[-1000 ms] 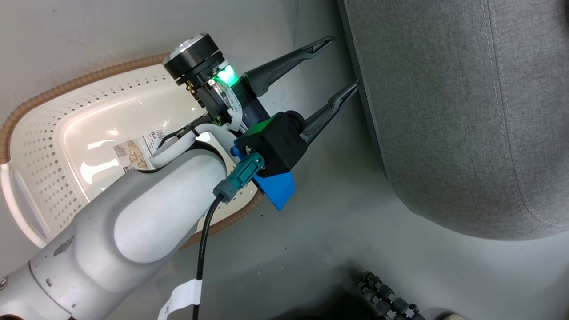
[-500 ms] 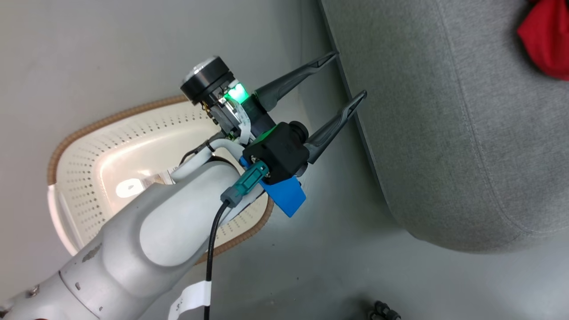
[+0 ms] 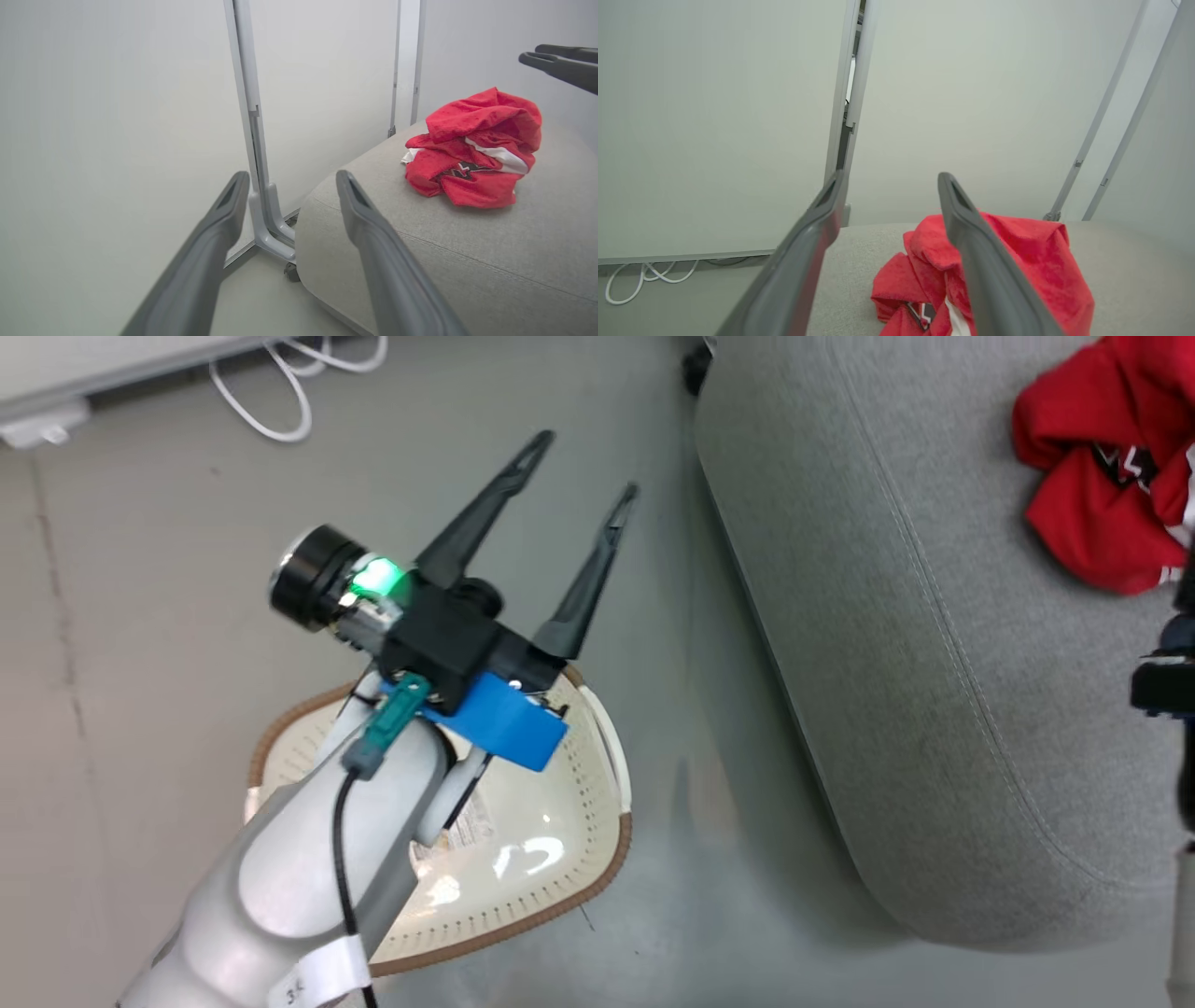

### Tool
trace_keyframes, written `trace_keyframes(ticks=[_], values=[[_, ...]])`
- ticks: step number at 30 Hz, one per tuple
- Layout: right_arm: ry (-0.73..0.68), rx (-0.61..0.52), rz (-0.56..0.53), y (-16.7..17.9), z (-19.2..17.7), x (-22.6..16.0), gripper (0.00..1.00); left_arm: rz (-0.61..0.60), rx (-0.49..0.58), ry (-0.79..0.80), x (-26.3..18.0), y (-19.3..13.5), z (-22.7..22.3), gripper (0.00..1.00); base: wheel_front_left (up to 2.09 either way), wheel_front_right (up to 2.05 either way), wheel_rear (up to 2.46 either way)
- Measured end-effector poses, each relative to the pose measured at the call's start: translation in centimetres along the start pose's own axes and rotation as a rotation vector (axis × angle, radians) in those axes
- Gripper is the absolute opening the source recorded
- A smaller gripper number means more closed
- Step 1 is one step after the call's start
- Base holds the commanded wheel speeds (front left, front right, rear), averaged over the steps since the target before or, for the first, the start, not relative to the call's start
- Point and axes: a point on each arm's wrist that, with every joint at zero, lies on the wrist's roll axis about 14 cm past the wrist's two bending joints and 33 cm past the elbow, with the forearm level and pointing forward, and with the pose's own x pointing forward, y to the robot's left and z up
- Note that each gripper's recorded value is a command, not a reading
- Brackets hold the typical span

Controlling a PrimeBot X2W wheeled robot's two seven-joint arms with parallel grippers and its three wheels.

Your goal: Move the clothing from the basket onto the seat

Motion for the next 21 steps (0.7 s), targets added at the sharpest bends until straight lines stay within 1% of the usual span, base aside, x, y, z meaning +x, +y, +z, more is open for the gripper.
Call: trace_keyframes(ticks=[6, 12, 14, 15, 16, 21], values=[[-0.072, 0.092, 0.108, 4.7, 2.8, 0.0, 1.00, 0.201, 0.048, -0.050, -3.8, 4.0, 4.1, 1.00, 0.00, 0.00, 0.00], [-0.075, 0.170, 0.190, 8.3, 3.8, -1.2, 1.00, 0.382, 0.084, -0.066, -8.7, 7.0, 6.6, 1.00, 0.00, 0.00, 0.00], [-0.074, 0.180, 0.197, 8.7, 3.9, -1.4, 1.00, 0.406, 0.090, -0.066, -9.5, 7.3, 6.9, 1.00, 0.00, 0.00, 0.00], [-0.068, 0.197, 0.212, 9.3, 4.0, -1.9, 1.00, 0.454, 0.097, -0.064, -11.2, 7.9, 7.3, 1.00, 0.00, 0.00, 0.00], [-0.068, 0.197, 0.212, 9.3, 4.0, -1.9, 1.00, 0.454, 0.097, -0.064, -11.2, 7.9, 7.3, 1.00, 0.00, 0.00, 0.00], [-0.036, 0.240, 0.254, 11.0, 3.8, -3.7, 1.00, 0.533, 0.099, -0.062, -14.4, 8.1, 8.0, 1.00, 0.00, 0.00, 0.00]])
